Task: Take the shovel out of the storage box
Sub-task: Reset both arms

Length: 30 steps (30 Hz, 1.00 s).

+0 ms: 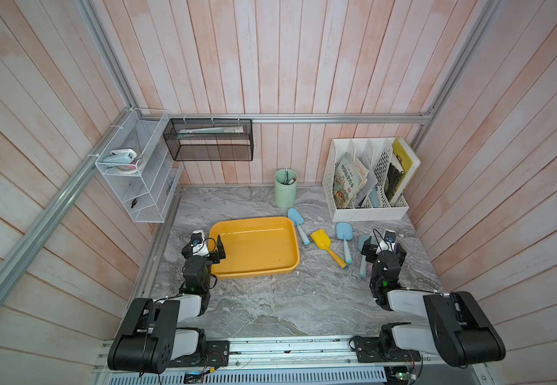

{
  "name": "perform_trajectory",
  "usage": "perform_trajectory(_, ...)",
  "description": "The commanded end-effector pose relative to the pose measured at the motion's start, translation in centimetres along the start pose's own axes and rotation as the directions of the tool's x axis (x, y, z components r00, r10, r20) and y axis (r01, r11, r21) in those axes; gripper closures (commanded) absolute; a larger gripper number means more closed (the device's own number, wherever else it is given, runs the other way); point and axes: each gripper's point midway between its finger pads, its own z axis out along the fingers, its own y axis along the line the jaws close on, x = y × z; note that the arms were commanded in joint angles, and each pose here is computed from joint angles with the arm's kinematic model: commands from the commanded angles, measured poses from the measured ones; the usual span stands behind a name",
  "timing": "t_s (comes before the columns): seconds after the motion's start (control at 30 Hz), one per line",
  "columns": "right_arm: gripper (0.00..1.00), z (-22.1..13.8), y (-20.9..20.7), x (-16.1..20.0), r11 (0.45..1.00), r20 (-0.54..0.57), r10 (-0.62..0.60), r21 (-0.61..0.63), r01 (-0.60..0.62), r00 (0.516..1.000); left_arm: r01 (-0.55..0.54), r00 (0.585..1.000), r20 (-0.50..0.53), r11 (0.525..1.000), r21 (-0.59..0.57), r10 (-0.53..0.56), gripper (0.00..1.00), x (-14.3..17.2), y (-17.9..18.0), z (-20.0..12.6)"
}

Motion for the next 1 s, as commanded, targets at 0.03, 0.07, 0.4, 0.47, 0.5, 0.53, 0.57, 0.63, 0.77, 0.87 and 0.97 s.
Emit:
perform_trajectory(0.03,0.02,0.6,0.8,-2.9,0.997,0.129,0.058,-0.054,-0.052,0.99,-0.047,0.994,0.095,0.999,0.01,0.045,0.0,-1.8,-0.3,0.7)
perform_trajectory(0.07,0.02,0.9,0.9,-2.4,0.998,0.116,0.049,-0.052,-0.043,0.992,-0.049,0.993,0.106,0.999,0.003,0.049,0.0,-1.7,-0.2,0.8)
perform_trajectory(0.4,0.02,2.6,0.5,-0.8,0.991,0.064,0.101,-0.1,-0.094,0.993,-0.046,0.996,0.069,0.999,-0.012,0.047,0.0,0.0,0.1,2.2)
perform_trajectory(0.47,0.02,2.7,0.5,-0.5,0.99,0.055,0.104,-0.101,-0.099,0.993,-0.017,0.999,0.039,0.999,-0.035,0.018,0.0,0.3,0.8,2.7)
perform_trajectory(0.5,0.02,2.4,0.4,-0.8,0.989,0.087,0.113,-0.101,-0.104,0.99,0.008,1.0,0.031,0.998,-0.059,-0.006,0.0,0.3,1.6,3.0)
perform_trajectory(0.53,0.02,2.2,0.3,-1.2,0.989,0.111,0.117,-0.102,-0.105,0.987,0.035,0.999,0.012,0.996,-0.081,-0.034,0.0,0.6,2.3,3.4)
perform_trajectory(0.57,0.02,2.3,0.3,-1.1,0.989,0.101,0.115,-0.101,-0.104,0.988,0.045,0.999,0.005,0.997,-0.07,-0.045,0.0,0.7,2.4,3.3)
perform_trajectory(0.63,0.02,2.5,0.4,-0.8,0.99,0.076,0.108,-0.1,-0.1,0.991,0.047,0.999,0.014,0.997,-0.065,-0.046,0.0,0.6,2.4,3.3)
perform_trajectory(0.77,0.02,2.4,0.3,-0.9,0.99,0.09,0.114,-0.099,-0.105,0.989,0.047,0.999,0.013,0.997,-0.067,-0.046,0.0,0.6,2.5,3.3)
perform_trajectory(0.87,0.02,2.4,0.3,-1.0,0.99,0.095,0.114,-0.099,-0.105,0.989,0.045,0.999,0.012,0.997,-0.069,-0.044,0.0,0.6,2.5,3.2)
perform_trajectory(0.97,0.02,2.4,0.3,-0.9,0.99,0.091,0.113,-0.099,-0.104,0.989,0.044,0.999,0.013,0.997,-0.068,-0.043,0.0,0.6,2.4,3.2)
